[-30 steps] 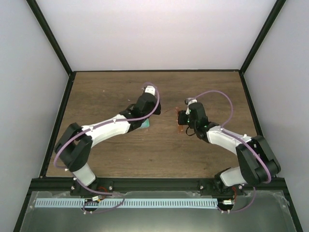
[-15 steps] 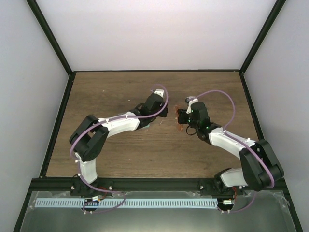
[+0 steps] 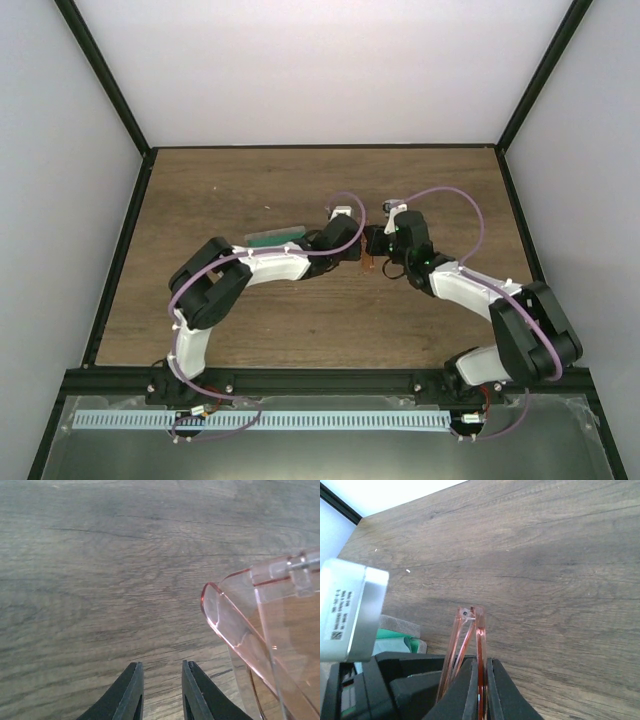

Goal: Organize the sunglasses
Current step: Fold the sunglasses at the center of the board, then place the sunglasses in the sunglasses case.

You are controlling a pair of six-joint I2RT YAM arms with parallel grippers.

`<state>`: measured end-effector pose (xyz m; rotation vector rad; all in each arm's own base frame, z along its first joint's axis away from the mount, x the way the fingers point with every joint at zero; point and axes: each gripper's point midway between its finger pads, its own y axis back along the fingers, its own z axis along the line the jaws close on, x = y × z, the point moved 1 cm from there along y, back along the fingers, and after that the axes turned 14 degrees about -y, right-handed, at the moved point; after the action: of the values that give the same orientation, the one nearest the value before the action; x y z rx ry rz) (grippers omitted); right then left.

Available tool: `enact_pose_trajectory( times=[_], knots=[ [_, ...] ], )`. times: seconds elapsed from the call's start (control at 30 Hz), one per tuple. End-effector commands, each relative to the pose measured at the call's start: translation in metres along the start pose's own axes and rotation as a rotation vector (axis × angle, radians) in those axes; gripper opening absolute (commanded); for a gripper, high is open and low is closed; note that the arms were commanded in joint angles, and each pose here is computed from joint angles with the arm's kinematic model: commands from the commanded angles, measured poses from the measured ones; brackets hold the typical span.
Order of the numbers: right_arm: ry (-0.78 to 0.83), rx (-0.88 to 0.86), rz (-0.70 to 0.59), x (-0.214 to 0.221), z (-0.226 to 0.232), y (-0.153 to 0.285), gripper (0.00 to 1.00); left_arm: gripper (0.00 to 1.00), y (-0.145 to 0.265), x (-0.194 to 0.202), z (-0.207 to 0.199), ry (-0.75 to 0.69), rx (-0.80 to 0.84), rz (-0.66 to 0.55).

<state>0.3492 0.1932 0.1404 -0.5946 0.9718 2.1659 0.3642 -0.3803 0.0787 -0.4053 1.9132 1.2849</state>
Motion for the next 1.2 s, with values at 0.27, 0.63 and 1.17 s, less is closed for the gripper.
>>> enact_pose_trajectory(
  times=[0.27, 0.63, 1.17],
  knots=[
    [-0.035, -0.064, -0.022, -0.014, 0.020, 0.000, 0.01, 0.28, 0.031, -0.018, 0.028, 0.090, -0.165, -0.080],
    [0.029, -0.412, 0.064, -0.022, 0.036, 0.021, 0.01, 0.31, 0.080, -0.047, 0.068, 0.103, 0.214, -0.233],
    [0.040, -0.919, 0.420, 0.008, 0.067, 0.032, 0.01, 0.35, 0.151, -0.080, 0.079, 0.031, 0.488, -0.393]
  ],
)
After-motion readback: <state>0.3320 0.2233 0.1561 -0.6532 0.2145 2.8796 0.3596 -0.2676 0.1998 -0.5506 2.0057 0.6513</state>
